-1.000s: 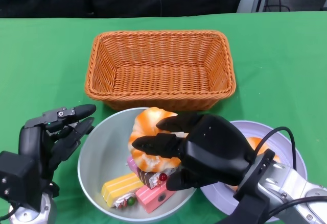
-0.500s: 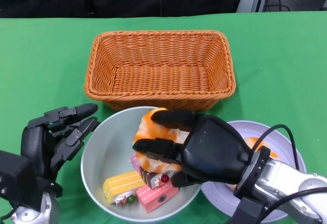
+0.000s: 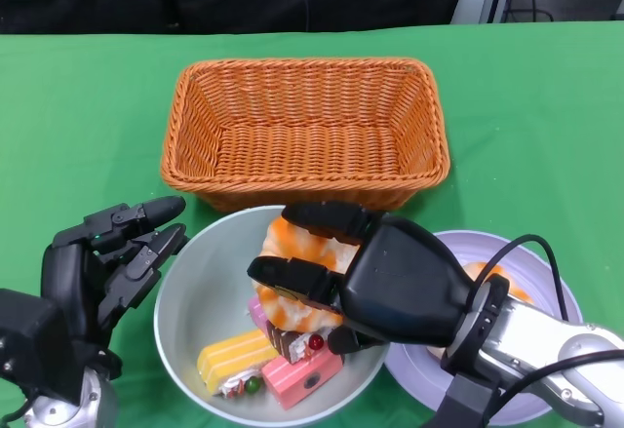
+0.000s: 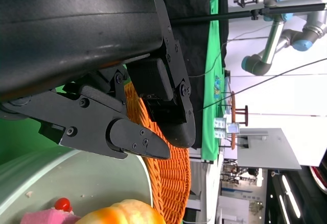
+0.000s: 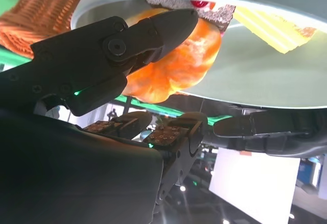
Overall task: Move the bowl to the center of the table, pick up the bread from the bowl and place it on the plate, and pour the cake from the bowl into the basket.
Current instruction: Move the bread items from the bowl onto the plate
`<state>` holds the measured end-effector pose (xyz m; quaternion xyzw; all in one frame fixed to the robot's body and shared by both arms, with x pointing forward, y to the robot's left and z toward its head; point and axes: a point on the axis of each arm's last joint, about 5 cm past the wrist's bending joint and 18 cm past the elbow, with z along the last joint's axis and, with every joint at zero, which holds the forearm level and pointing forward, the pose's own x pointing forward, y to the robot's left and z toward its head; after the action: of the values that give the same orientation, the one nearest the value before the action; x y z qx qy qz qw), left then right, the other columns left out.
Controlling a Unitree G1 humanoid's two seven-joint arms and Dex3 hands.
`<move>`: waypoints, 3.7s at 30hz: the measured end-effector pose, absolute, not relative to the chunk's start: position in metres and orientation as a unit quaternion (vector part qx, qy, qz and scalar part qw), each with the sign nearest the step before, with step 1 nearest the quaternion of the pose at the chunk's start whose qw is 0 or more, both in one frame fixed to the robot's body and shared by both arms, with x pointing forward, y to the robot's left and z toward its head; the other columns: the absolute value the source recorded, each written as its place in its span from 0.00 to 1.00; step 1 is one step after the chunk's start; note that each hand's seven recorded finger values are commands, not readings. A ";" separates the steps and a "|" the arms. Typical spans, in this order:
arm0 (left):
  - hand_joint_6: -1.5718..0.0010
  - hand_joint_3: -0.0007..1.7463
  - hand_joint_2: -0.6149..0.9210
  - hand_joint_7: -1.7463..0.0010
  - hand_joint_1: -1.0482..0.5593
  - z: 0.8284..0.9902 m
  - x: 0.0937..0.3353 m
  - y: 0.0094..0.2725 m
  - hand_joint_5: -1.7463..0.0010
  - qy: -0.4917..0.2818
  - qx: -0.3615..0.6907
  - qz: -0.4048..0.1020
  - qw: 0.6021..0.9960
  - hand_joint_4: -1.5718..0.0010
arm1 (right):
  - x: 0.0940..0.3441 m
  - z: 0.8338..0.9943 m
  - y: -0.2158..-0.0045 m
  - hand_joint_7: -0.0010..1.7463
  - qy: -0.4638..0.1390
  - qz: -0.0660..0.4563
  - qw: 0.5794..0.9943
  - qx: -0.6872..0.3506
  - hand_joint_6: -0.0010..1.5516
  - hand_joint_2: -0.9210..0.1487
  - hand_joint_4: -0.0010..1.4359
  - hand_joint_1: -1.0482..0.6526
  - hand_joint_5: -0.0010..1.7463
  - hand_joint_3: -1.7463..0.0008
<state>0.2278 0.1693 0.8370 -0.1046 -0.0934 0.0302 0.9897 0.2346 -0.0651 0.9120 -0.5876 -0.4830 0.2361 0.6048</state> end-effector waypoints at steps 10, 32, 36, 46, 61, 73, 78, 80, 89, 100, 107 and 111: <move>0.23 0.02 1.00 0.99 0.41 0.835 0.225 0.168 0.14 -0.093 -0.101 0.034 0.990 0.52 | 0.241 0.907 -0.067 0.00 -0.487 0.234 0.585 -0.604 0.29 0.07 0.27 0.09 0.00 1.00; 0.18 0.02 1.00 0.95 0.42 0.835 0.224 0.164 0.12 -0.107 -0.132 0.026 0.985 0.54 | 0.248 0.892 -0.063 0.01 -0.485 0.242 0.592 -0.596 0.34 0.11 0.35 0.16 0.03 1.00; 0.21 0.01 0.99 0.95 0.40 0.832 0.222 0.164 0.32 -0.107 -0.142 0.023 0.984 0.45 | 0.249 0.886 -0.063 0.02 -0.490 0.233 0.605 -0.583 0.39 0.14 0.40 0.31 0.04 1.00; 0.19 0.03 1.00 0.96 0.44 0.831 0.221 0.164 0.30 -0.101 -0.127 0.036 0.986 0.47 | 0.249 0.878 -0.057 0.04 -0.489 0.217 0.637 -0.555 0.56 0.09 0.60 0.49 0.07 0.99; 0.19 0.04 1.00 0.96 0.40 0.830 0.220 0.160 0.21 -0.106 -0.090 0.045 0.989 0.51 | 0.258 0.877 -0.054 0.02 -0.528 0.211 0.654 -0.499 0.75 0.08 0.60 0.50 0.60 1.00; 0.19 0.02 1.00 0.94 0.43 0.830 0.220 0.162 0.12 -0.104 -0.089 0.052 0.989 0.54 | 0.262 0.880 -0.052 0.01 -0.565 0.197 0.663 -0.449 0.78 0.10 0.57 0.48 0.66 1.00; 0.19 0.02 1.00 0.94 0.45 0.830 0.220 0.162 0.12 -0.104 -0.089 0.053 0.989 0.54 | 0.264 0.884 -0.050 0.01 -0.580 0.186 0.664 -0.434 0.78 0.09 0.56 0.47 0.66 1.00; 0.19 0.02 1.00 0.93 0.45 0.830 0.220 0.162 0.12 -0.102 -0.090 0.053 0.989 0.53 | 0.264 0.885 -0.050 0.01 -0.582 0.188 0.664 -0.430 0.78 0.09 0.58 0.47 0.62 1.00; 0.21 0.03 1.00 0.91 0.44 0.830 0.220 0.162 0.17 -0.100 -0.090 0.052 0.990 0.51 | 0.264 0.887 -0.050 0.00 -0.588 0.186 0.669 -0.416 0.77 0.06 0.60 0.47 0.57 1.00; 0.24 0.04 1.00 0.88 0.43 0.831 0.220 0.164 0.24 -0.100 -0.066 0.062 0.991 0.52 | 0.263 0.906 -0.056 0.00 -0.556 0.189 0.720 -0.370 0.76 0.12 0.62 0.47 0.48 1.00; 0.25 0.06 1.00 0.85 0.44 0.829 0.219 0.167 0.49 -0.103 -0.064 0.058 0.991 0.40 | 0.249 0.914 -0.068 0.01 -0.505 0.198 0.771 -0.333 0.77 0.15 0.68 0.50 0.46 1.00; 0.25 0.05 1.00 0.85 0.44 0.827 0.218 0.168 0.53 -0.099 -0.065 0.056 0.991 0.37 | 0.244 0.916 -0.073 0.01 -0.479 0.196 0.798 -0.308 0.77 0.14 0.68 0.51 0.46 1.00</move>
<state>0.2184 0.1683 0.8270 -0.0647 -0.0990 0.0565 0.9914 0.2437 -0.0735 0.9165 -0.3082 -0.4794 0.1960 0.7980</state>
